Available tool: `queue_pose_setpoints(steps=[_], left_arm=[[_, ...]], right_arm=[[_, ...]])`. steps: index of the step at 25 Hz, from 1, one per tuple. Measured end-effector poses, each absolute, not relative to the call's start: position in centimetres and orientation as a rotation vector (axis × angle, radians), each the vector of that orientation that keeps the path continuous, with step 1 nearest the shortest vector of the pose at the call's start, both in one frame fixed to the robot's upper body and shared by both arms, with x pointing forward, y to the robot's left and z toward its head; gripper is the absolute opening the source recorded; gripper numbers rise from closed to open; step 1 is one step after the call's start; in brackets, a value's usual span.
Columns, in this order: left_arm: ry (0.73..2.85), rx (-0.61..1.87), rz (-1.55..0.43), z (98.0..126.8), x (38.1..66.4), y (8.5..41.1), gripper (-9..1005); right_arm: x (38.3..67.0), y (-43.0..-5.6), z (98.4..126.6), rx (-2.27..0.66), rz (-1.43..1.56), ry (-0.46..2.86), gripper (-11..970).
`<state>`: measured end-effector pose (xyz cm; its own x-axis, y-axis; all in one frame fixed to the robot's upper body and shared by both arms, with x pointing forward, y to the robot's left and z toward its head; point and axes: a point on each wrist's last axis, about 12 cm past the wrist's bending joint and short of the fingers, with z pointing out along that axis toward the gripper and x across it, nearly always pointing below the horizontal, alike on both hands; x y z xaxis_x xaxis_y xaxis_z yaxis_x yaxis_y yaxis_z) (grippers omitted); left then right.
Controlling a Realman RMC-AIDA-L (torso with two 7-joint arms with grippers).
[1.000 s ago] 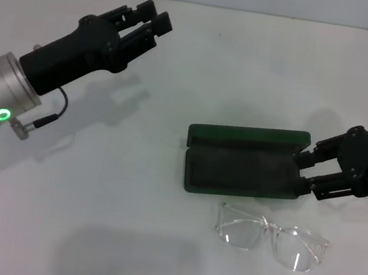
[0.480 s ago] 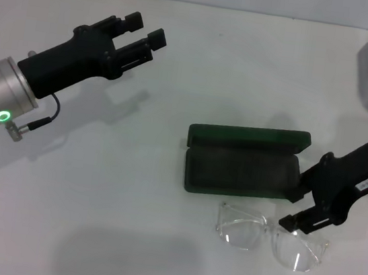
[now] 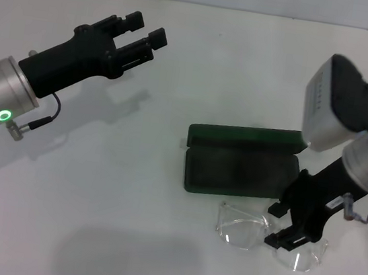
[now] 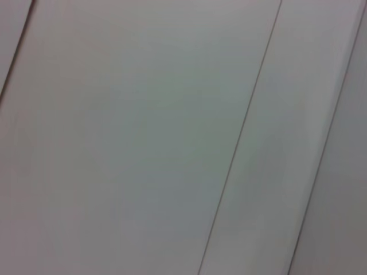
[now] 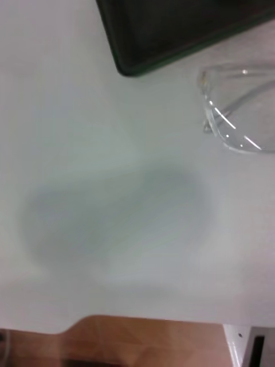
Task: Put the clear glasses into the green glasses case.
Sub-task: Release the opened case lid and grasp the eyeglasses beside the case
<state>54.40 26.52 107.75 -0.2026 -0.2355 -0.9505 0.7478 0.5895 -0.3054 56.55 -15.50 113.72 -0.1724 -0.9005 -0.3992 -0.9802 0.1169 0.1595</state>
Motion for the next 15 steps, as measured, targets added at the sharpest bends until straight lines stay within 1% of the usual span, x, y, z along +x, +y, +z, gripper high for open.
queue_pose_setpoints(steps=[5,15], left_arm=[[1.525,0.453,-0.948,107.8,54.4,26.5,684],[1.524,0.467,-0.947,107.8,54.4,26.3,684]], right_arm=[[56.2,-14.5,113.1,-1.888,0.536,2.201,503],[56.1,-14.0,113.0,-1.867,0.552,2.206,480]])
